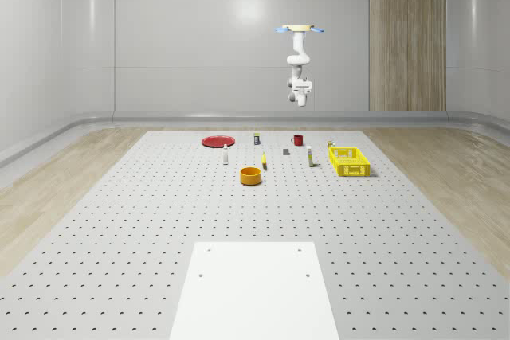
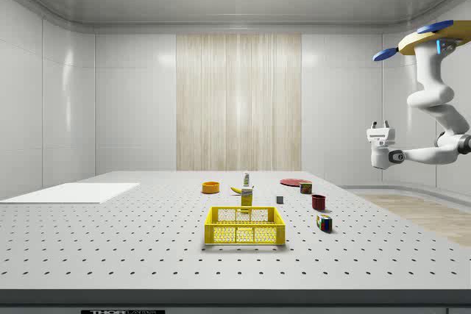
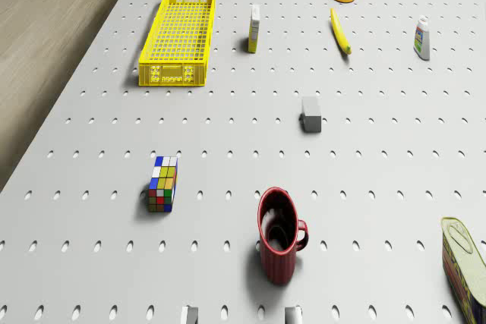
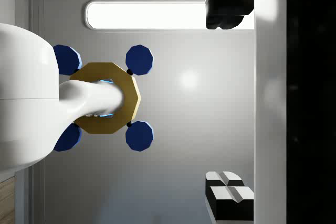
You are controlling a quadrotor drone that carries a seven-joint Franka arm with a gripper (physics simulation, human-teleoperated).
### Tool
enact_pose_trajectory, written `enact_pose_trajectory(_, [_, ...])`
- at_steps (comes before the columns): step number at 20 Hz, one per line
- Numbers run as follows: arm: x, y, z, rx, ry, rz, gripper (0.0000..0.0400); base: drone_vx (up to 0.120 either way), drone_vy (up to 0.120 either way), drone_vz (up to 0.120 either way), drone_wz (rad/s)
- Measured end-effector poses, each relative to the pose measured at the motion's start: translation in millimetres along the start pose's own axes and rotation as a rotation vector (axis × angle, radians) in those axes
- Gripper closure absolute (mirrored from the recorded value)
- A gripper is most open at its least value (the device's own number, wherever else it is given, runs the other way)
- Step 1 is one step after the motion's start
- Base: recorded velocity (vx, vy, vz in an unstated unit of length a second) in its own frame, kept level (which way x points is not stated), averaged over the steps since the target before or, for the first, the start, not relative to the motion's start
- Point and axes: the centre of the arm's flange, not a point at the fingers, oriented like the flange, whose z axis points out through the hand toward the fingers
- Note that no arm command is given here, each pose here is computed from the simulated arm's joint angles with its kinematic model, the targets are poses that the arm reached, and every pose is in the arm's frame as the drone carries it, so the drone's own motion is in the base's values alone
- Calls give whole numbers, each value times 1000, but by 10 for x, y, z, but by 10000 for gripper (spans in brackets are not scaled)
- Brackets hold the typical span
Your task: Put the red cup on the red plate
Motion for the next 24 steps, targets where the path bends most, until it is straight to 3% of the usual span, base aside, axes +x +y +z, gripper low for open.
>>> enact_pose_trajectory(12, [-9,9,-748,7,7,0,0,0,0,0,0])
enact_pose_trajectory(17, [-3,3,-870,9,9,0,0,0,-120,0,0])
enact_pose_trajectory(24, [-3,2,-923,13,13,0,0,109,0,0,0])
